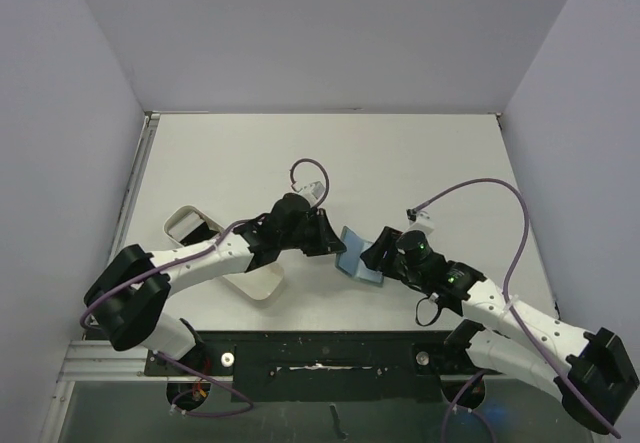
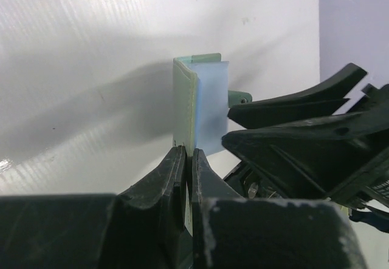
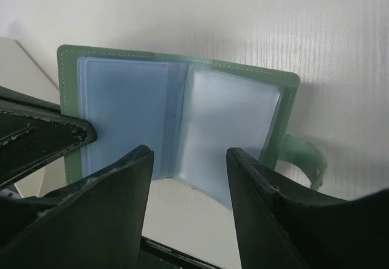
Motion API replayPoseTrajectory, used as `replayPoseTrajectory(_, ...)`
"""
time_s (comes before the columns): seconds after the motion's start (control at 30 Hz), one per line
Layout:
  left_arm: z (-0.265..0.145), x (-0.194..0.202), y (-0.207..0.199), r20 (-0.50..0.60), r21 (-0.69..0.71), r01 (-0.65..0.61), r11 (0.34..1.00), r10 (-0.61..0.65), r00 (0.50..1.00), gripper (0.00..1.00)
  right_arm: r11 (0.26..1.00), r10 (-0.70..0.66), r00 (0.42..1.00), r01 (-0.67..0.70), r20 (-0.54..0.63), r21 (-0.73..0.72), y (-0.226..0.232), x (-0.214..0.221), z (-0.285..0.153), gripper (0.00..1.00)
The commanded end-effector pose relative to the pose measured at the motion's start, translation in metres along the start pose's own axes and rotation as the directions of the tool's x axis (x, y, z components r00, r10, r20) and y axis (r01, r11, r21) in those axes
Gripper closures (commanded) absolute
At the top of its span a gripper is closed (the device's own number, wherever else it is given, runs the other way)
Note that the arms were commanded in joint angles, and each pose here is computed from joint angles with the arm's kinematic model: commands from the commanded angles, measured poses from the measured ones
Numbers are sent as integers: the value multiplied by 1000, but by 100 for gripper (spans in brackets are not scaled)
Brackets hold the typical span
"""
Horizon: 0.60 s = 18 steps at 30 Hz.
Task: Put the credit cards into the card holder
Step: Open the card holder at the center of the board.
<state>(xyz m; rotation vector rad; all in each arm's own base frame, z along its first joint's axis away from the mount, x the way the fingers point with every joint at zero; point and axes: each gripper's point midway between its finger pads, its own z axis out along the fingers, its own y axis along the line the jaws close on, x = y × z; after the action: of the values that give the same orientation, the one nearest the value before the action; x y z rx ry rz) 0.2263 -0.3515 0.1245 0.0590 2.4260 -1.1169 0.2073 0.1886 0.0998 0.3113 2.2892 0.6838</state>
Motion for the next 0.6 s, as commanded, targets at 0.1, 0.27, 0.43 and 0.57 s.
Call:
replayPoseTrajectory(0.1, 17, -6, -24, 52, 199, 78, 977, -90, 995, 100, 1000, 26, 1000, -26, 7, -8, 18, -9, 14, 44)
replayPoseTrajectory(0.27, 33, 3, -11, 24, 196, 132, 972, -139, 990, 98, 998, 14, 1000, -14, -11, 59, 8, -4, 26, 40)
replayPoseTrajectory(0.43, 32, 2, 9, 52, 112, 114, 987, -121, 991, 75, 990, -9, 999, 14, -35, 143, -4, 1, 44, 38)
replayPoseTrajectory(0.57, 20, -10, 24, 95, 7, 80, 997, -80, 992, 62, 982, -19, 997, 31, -69, 188, -7, 5, 57, 38)
